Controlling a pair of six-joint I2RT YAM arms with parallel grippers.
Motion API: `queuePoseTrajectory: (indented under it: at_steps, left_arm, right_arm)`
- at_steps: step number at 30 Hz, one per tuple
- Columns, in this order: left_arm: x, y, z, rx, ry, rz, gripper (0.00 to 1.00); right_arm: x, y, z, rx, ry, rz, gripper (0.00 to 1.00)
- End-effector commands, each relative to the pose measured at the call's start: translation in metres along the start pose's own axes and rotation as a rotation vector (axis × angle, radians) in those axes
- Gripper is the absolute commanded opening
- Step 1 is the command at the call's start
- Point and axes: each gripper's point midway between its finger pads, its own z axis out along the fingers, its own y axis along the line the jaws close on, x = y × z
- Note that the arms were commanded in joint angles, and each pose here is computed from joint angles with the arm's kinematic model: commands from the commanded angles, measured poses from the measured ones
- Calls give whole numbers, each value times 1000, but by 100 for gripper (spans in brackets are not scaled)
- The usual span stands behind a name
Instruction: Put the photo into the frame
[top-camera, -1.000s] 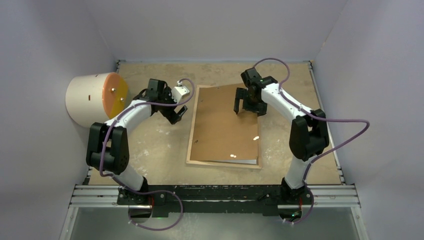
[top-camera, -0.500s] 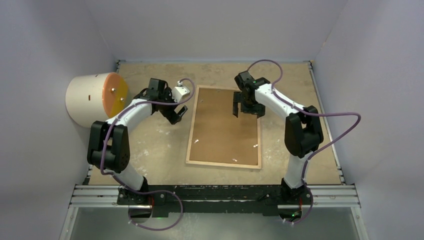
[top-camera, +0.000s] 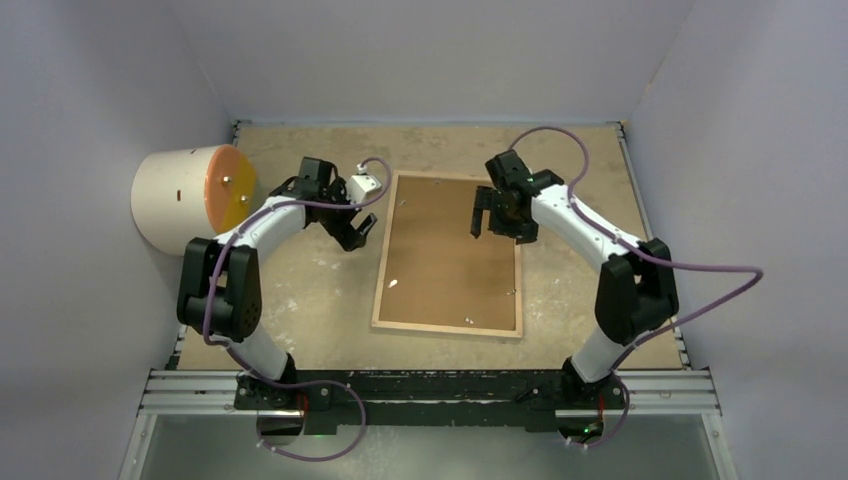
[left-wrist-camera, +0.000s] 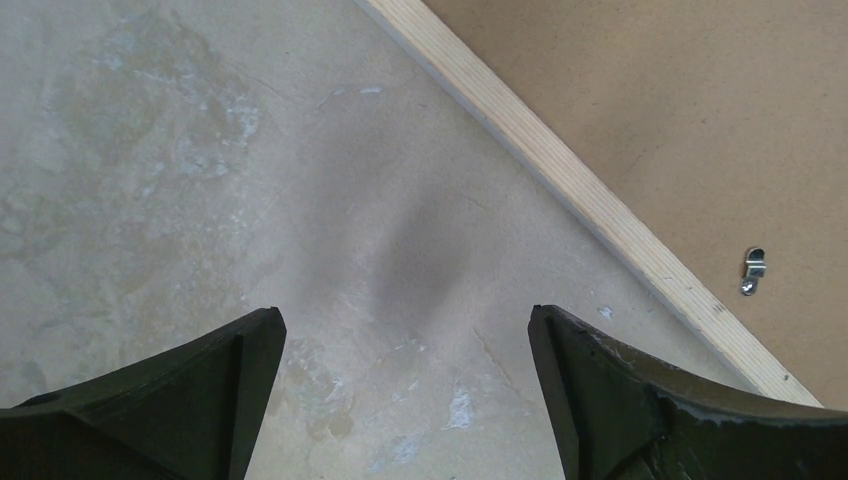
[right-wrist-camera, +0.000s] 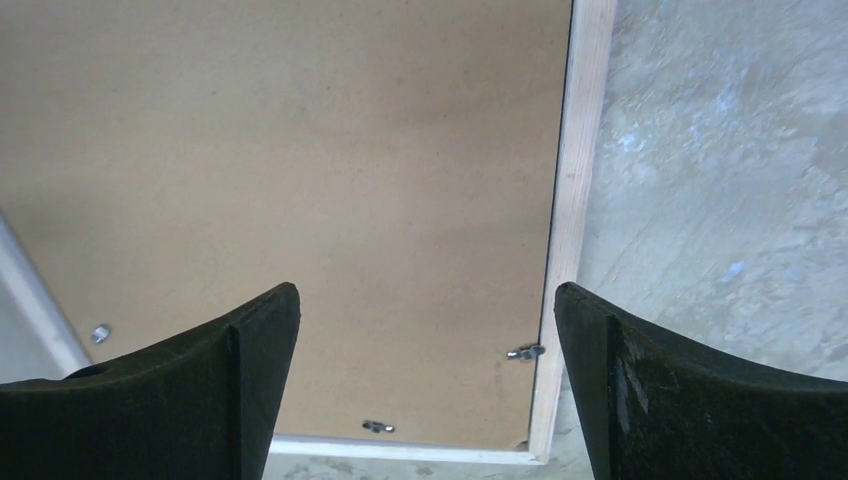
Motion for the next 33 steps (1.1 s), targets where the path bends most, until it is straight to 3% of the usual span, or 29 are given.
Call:
queuePoseTrajectory:
  at_steps: [1, 10, 19, 33]
  left_arm:
    - [-15, -11, 0, 92, -52, -30, 100]
    - [-14, -18, 7, 136, -51, -33, 98]
    - [-4, -39, 24, 210, -24, -48, 93]
    - [-3, -56, 53, 336, -16, -112, 78]
  right_arm:
    - [24, 8, -8, -120, 30, 92, 99]
    - [96, -11, 4, -180, 99, 251, 94]
    - [97, -25, 6, -161, 75, 284, 80]
    - [110, -37, 17, -211, 136, 342, 74]
